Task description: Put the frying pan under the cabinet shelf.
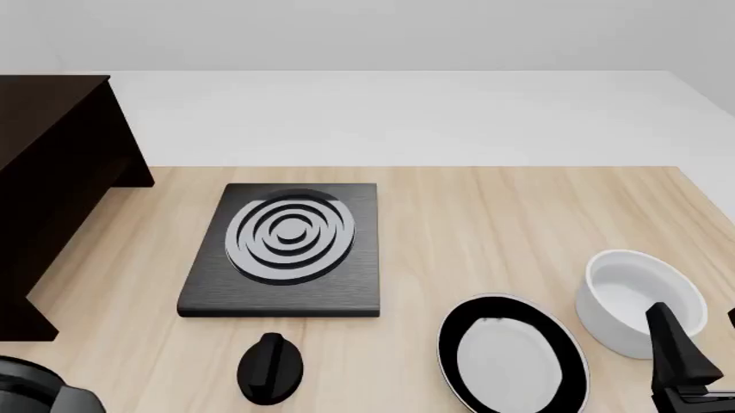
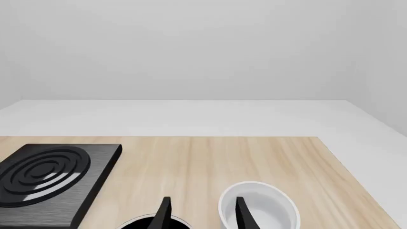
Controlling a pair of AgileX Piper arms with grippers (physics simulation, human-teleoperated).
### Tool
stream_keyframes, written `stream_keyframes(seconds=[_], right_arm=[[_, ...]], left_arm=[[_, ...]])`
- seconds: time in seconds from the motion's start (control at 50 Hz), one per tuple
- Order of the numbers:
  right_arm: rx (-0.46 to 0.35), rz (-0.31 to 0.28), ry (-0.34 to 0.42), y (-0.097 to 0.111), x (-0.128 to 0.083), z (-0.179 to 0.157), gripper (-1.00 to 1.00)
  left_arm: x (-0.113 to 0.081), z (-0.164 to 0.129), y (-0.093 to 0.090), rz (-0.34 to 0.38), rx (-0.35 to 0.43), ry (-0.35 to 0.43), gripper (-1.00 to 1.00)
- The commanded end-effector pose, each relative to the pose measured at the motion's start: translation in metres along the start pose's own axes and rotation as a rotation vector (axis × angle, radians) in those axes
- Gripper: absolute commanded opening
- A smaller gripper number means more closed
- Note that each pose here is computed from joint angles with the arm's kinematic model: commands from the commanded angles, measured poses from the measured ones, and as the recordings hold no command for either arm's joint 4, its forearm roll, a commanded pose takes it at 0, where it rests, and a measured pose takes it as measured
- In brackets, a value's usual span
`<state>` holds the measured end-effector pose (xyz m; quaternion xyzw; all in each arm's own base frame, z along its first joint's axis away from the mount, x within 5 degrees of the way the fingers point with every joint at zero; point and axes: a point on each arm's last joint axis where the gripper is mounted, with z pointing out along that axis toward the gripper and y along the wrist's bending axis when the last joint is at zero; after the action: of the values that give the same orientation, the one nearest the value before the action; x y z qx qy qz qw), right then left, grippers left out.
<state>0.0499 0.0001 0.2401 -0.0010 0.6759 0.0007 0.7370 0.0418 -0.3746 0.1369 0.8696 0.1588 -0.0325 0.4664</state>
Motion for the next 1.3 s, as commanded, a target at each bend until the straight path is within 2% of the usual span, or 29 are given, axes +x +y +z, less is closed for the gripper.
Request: stream_keyframes(seconds=[0.02,0.2,0.64,0.82,0.86,0.88,1.14,1.3], right_arm=[[0.000,0.000,0.000,0.000,0.000,0.000,1.00],[0.000,0.000,0.000,0.000,0.000,0.000,1.00],[0.000,0.000,0.000,0.000,0.000,0.000,1.00],[0.000,0.000,0.000,0.000,0.000,0.000,1.00],[0.000,0.000,0.000,0.000,0.000,0.000,1.00],[0.000,0.000,0.000,0.000,0.000,0.000,1.00],[0.000,0.000,0.000,0.000,0.000,0.000,1.00],[0.000,0.000,0.000,0.000,0.000,0.000,1.00]], left_arm=[[0.003,0.009,0.000,-0.002,0.011,0.009,1.00],[0.000,0.011,-0.004,0.003,0.031,0.006,1.00],[0.013,0.036,0.009,-0.023,0.049,0.043,1.00],[0.014,0.039,0.007,-0.020,0.062,0.047,1.00],[0.016,0.040,0.002,-0.005,0.095,0.055,1.00],[0.019,0.043,0.005,0.003,0.059,0.054,-1.00],[0.004,0.022,-0.009,0.026,0.083,0.024,-1.00],[-0.006,0.001,-0.004,0.045,0.084,0.005,-1.00]])
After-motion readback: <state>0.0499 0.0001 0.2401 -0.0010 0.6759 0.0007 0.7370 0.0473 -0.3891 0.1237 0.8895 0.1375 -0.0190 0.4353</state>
